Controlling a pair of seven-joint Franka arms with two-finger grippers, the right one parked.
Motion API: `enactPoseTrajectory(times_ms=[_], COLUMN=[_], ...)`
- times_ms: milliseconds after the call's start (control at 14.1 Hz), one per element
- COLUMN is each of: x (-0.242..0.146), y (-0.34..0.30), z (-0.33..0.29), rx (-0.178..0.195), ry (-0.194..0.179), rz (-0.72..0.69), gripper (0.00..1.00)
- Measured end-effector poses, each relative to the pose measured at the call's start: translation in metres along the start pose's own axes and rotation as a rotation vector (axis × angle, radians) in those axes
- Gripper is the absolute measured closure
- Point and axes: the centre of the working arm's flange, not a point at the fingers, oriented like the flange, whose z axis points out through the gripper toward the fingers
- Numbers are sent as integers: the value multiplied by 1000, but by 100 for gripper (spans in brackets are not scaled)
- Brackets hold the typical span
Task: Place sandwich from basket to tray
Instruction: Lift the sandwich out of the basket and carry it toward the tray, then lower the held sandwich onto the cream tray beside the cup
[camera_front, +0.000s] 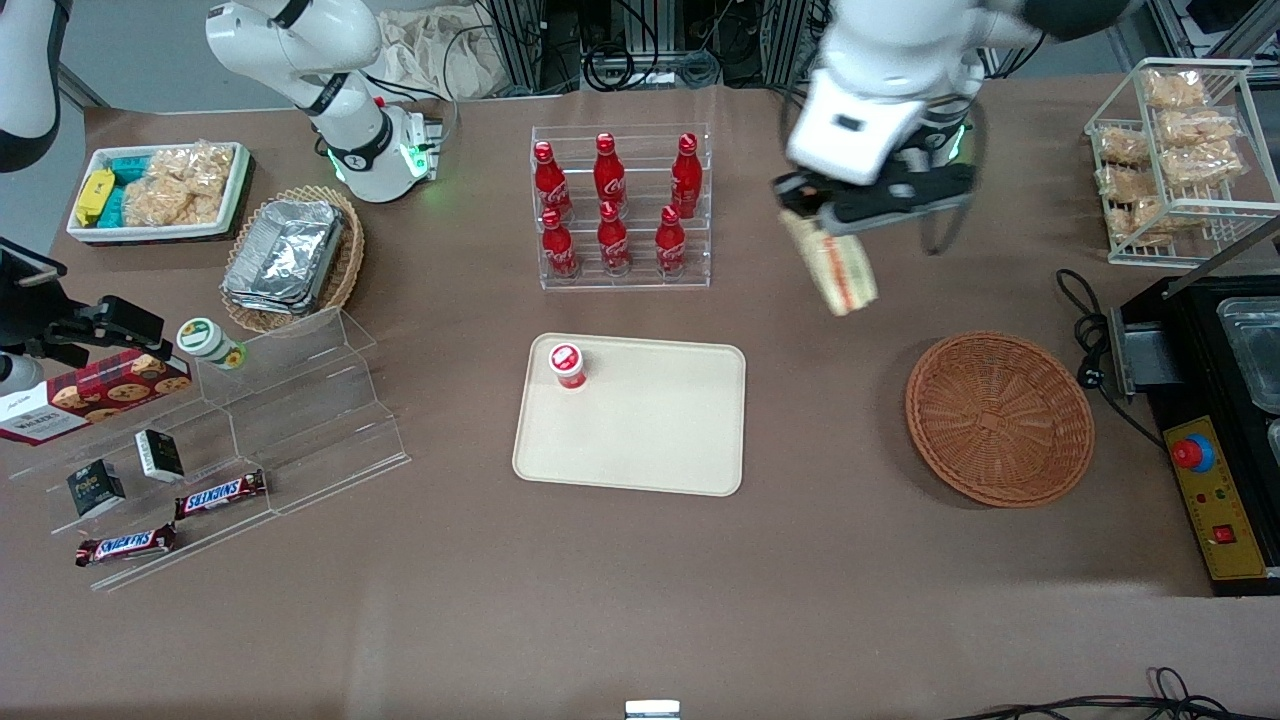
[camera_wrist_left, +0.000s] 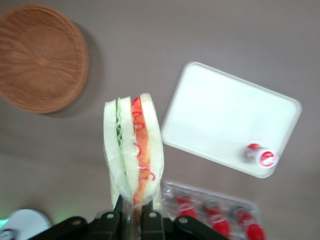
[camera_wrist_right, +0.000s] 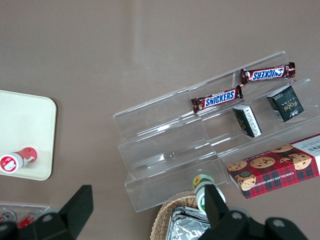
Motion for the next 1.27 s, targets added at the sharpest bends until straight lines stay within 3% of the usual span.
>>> enactPoseTrajectory(times_ms=[424, 707, 919, 1273], x=[12, 50, 69, 73], y=[103, 104, 95, 94], z=[202, 322, 359, 369], rx=[-25, -23, -37, -46], ry=[-33, -56, -69, -70], rz=[-66, -125, -159, -167], gripper=[85, 85, 85, 85])
